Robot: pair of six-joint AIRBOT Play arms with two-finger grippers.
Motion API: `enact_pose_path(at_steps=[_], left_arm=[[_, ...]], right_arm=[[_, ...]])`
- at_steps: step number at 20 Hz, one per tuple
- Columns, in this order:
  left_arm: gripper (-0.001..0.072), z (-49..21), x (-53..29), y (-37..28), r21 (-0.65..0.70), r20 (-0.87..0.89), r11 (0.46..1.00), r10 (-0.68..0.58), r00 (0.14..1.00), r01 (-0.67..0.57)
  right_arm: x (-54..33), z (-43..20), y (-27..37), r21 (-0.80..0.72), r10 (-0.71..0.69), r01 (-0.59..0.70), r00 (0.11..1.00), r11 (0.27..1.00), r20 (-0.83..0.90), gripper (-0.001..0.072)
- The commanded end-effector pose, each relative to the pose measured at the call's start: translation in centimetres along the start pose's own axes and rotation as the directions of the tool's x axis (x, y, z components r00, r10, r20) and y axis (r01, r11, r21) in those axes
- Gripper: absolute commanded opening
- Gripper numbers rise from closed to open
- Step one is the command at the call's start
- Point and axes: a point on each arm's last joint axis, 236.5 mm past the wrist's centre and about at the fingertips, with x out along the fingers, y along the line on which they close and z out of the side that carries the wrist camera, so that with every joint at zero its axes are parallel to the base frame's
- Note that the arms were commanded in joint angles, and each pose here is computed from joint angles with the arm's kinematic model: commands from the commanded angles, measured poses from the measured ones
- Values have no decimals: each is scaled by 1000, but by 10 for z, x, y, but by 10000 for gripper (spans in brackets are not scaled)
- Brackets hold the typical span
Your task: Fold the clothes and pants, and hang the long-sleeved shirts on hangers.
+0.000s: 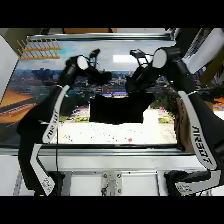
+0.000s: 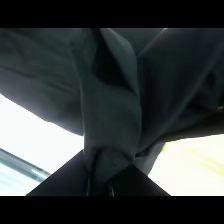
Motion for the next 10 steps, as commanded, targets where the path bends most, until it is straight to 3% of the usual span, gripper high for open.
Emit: enact_pose_path(at_steps=[1, 6, 7, 8, 9, 10], left_arm=[[7, 22, -68, 60, -56, 57, 996, 72, 996, -69], [7, 37, -126, 94, -112, 133, 989, 108, 985, -93], [7, 39, -133, 97, -119, 146, 988, 112, 983, -95], [7, 41, -139, 101, -125, 158, 987, 117, 981, -97], [7, 43, -146, 104, -131, 172, 986, 121, 978, -99], [7, 45, -153, 107, -138, 184, 985, 126, 975, -102]], right_arm=[[44, 13, 54, -19, 47, -46, 998, 999, 29, 16], [132, 37, 141, -47, 201, -197, 972, 979, 119, 41], [144, 45, 165, -34, 269, -267, 949, 963, 164, 246], [149, 55, 194, -39, 353, -353, 912, 935, 210, 540], [146, 62, 222, -105, 431, -418, 869, 902, 243, 679], [133, 67, 248, -183, 508, -475, 819, 861, 267, 680]])
